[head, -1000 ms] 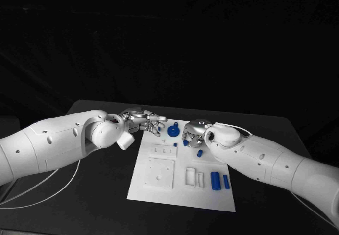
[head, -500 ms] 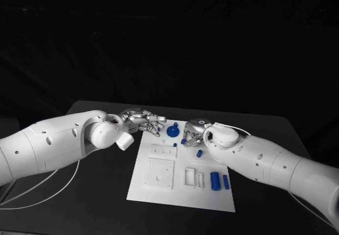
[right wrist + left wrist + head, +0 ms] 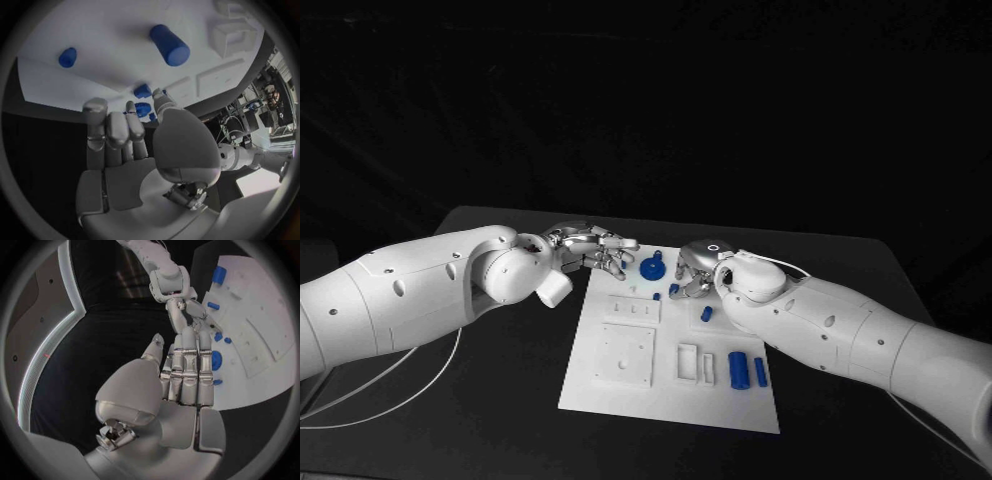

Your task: Assemble the parts on the task board

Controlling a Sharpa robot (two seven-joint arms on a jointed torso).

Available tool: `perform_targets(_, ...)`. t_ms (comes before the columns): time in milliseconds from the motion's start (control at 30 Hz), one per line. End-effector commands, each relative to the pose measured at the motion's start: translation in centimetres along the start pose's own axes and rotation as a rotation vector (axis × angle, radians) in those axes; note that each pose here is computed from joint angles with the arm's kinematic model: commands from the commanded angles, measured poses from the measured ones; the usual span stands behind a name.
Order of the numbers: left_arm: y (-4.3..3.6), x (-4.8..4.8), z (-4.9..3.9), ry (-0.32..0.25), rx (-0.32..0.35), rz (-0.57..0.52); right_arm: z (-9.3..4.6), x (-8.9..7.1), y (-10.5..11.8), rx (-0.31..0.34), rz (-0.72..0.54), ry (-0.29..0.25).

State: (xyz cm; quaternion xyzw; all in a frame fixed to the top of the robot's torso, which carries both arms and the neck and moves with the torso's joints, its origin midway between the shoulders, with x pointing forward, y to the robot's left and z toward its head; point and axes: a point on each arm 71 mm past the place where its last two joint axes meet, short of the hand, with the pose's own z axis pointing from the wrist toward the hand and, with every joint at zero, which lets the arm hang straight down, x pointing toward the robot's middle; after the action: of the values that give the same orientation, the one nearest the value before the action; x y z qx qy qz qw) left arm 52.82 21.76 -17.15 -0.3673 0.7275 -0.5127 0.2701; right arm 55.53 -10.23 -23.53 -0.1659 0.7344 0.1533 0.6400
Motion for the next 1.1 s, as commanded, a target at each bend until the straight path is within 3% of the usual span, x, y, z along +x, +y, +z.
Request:
perform_targets(33, -0.12, 0.18, 0.02, 0.014, 0.004, 0.003, -0.1, -0.1, 0.1, 0.005, 0.003, -0.011)
perform_targets(533, -0.10, 0.17, -0.03, 0.013, 0.004, 0.004, -0.9, -0.5, 0.0, -0.092, 0.042, -0.051)
perform_targets(1100, -0.14, 0.33, 0.08, 0.019, 0.005, 0.005, -0.6, -0.1, -0.5, -0.150, 0.025, -0.014)
